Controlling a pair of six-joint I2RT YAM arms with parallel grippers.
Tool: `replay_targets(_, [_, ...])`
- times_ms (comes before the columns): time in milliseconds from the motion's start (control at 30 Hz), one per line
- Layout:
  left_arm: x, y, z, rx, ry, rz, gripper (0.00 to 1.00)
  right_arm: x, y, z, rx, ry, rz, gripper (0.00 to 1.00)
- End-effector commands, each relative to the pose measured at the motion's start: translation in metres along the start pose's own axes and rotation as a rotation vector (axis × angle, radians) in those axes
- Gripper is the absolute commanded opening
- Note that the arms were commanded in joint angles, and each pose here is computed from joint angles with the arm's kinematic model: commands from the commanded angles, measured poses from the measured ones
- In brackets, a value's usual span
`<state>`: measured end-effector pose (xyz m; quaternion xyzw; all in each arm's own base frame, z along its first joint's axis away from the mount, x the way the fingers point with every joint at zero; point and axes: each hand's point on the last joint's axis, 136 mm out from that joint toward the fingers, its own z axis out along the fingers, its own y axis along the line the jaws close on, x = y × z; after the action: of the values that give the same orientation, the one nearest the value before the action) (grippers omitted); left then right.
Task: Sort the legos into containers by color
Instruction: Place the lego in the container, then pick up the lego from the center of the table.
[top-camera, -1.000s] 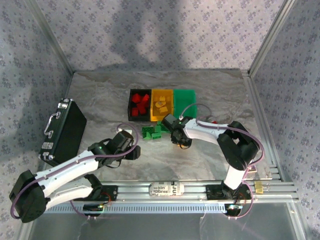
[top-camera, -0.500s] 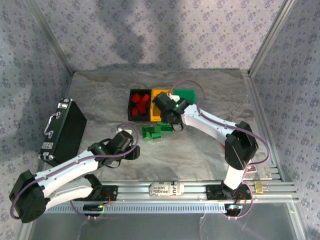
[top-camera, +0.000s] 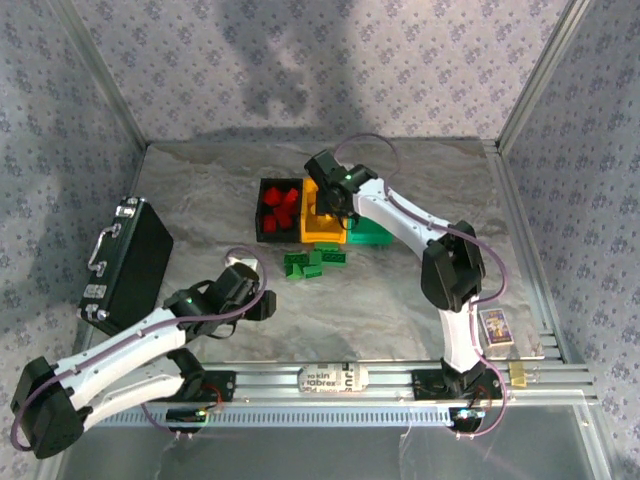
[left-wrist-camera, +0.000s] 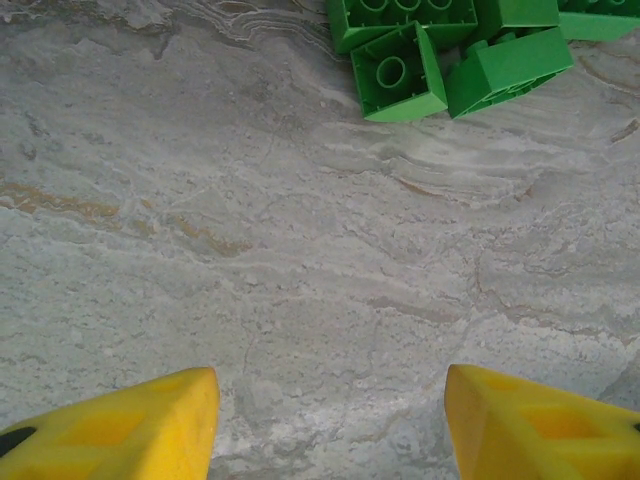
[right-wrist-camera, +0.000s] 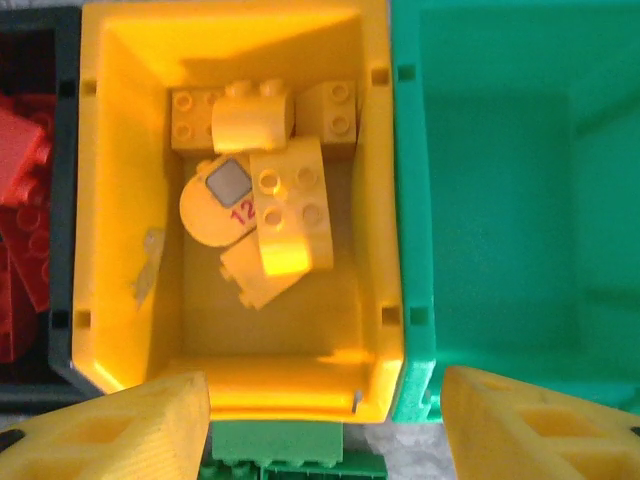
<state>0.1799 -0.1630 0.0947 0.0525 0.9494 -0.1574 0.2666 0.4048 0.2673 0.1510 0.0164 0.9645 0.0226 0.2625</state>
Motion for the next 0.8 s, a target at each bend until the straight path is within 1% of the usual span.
replay_targets(0, [0.002,0.001,0.002,-0.010,0.002,0.001,0.62,0.011,-0.008,-0.019,-0.007,-0.006,-0.012,0.64])
replay_targets(167, [-0.004,-0.010,0.012,-0.003,0.027,0.036,0.63,0.041,-0.022,-0.023,-0.020,0.007,-0.006,0.64])
replay_targets(400, [-0.018,-0.032,0.032,0.016,0.066,0.078,0.73,0.080,-0.039,-0.024,-0.046,0.017,0.039,0.63])
replay_targets(533, [-0.029,-0.036,0.049,0.032,0.087,0.058,0.74,0.094,-0.045,-0.027,-0.056,0.019,0.052,0.62])
replay_targets(567, [-0.031,-0.036,0.055,0.035,0.096,0.045,0.73,0.105,-0.052,-0.022,-0.037,0.036,0.049,0.62])
replay_targets(767, [-0.045,-0.038,0.077,0.018,0.127,0.026,0.70,0.117,-0.067,-0.025,-0.026,0.023,0.074,0.60])
